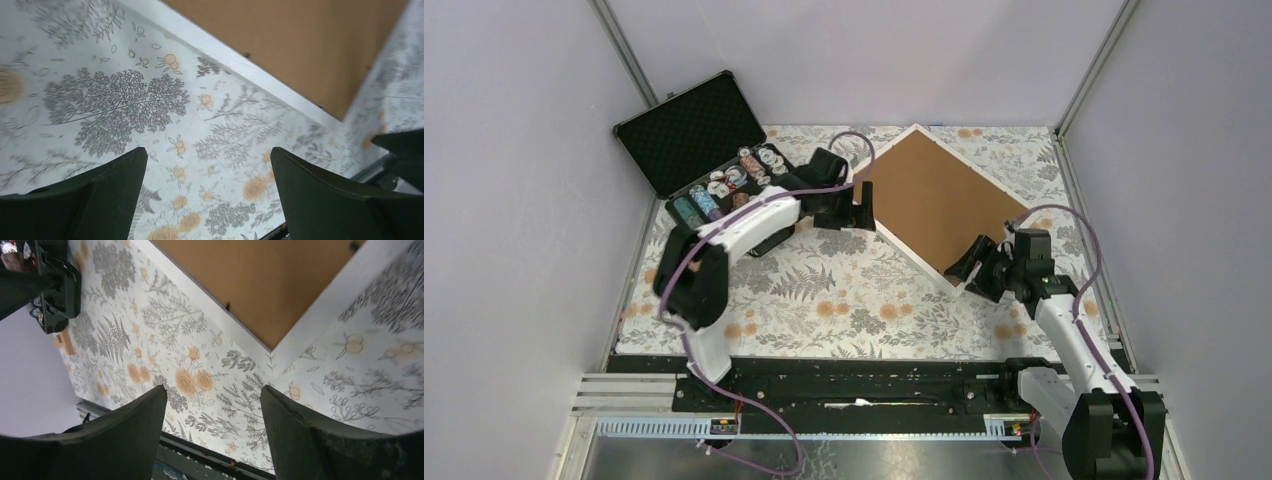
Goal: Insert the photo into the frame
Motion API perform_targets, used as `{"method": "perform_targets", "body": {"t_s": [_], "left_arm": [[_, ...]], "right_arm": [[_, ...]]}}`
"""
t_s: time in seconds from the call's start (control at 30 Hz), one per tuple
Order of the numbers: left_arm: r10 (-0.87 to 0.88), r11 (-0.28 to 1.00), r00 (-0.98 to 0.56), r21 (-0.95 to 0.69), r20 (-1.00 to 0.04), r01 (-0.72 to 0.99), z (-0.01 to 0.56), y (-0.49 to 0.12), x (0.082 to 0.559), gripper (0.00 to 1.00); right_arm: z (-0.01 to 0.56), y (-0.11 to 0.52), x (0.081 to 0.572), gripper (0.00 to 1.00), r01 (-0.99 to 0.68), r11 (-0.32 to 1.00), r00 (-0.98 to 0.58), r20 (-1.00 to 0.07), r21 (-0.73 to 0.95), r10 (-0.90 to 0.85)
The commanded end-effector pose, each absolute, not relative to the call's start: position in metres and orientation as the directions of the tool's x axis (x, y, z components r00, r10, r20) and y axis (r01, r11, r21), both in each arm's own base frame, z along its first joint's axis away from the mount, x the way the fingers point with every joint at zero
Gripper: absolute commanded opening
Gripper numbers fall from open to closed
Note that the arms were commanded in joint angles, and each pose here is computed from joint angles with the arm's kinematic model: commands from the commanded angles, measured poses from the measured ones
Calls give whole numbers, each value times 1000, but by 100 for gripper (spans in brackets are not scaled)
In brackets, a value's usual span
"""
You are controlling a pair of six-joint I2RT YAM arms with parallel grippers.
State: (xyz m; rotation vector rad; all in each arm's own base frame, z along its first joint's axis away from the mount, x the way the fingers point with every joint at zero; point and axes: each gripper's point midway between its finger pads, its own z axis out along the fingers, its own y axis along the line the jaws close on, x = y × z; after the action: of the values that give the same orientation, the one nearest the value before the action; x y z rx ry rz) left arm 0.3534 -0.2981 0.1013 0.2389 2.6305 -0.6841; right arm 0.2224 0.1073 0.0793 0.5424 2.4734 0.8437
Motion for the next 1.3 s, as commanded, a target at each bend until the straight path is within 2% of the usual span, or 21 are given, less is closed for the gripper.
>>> {"method": "perform_targets", "body": {"t_s": [0.0, 0.13, 0.27, 0.5, 0.6, 0.8, 0.93, 1.1, 1.2, 1.27], "left_arm": [[30, 839, -760, -396, -649, 372, 177, -285, 360, 99], [29, 843, -732, -377, -680, 384, 183, -278, 356, 99], [13, 773, -746, -466, -666, 430, 197, -295, 343, 99], [5, 736, -743, -501, -669, 456, 208, -301, 334, 99], [3, 764, -729, -469, -685, 443, 206, -294, 339, 99], [6, 755, -743, -484, -670, 443, 201, -298, 339, 99], [7, 837, -750, -407, -661, 367, 180, -280, 355, 99], [-71, 874, -789, -419, -610, 245, 159, -262, 371, 99], [-126, 917, -799, -377, -589, 134, 145, -243, 380, 99], [-180, 910, -821, -409, -542, 70, 134, -241, 381, 99]], "right_arm": [[107, 90, 249, 77, 169, 817, -794, -415, 552, 445], [108, 97, 275, 78, 122, 831, -847, -380, 542, 372], [86, 103, 281, 81, 145, 825, -888, -296, 547, 353], [41, 113, 260, 83, 169, 846, -927, -209, 505, 311], [31, 130, 246, 83, 158, 848, -944, -175, 506, 280], [24, 174, 224, 83, 109, 834, -963, -149, 540, 223], [35, 228, 205, 84, 54, 782, -980, -116, 621, 160], [63, 265, 205, 92, -80, 762, -981, -187, 642, 55], [94, 248, 235, 95, -171, 819, -937, -346, 547, 36], [115, 221, 266, 95, -166, 866, -899, -433, 471, 63]]}}
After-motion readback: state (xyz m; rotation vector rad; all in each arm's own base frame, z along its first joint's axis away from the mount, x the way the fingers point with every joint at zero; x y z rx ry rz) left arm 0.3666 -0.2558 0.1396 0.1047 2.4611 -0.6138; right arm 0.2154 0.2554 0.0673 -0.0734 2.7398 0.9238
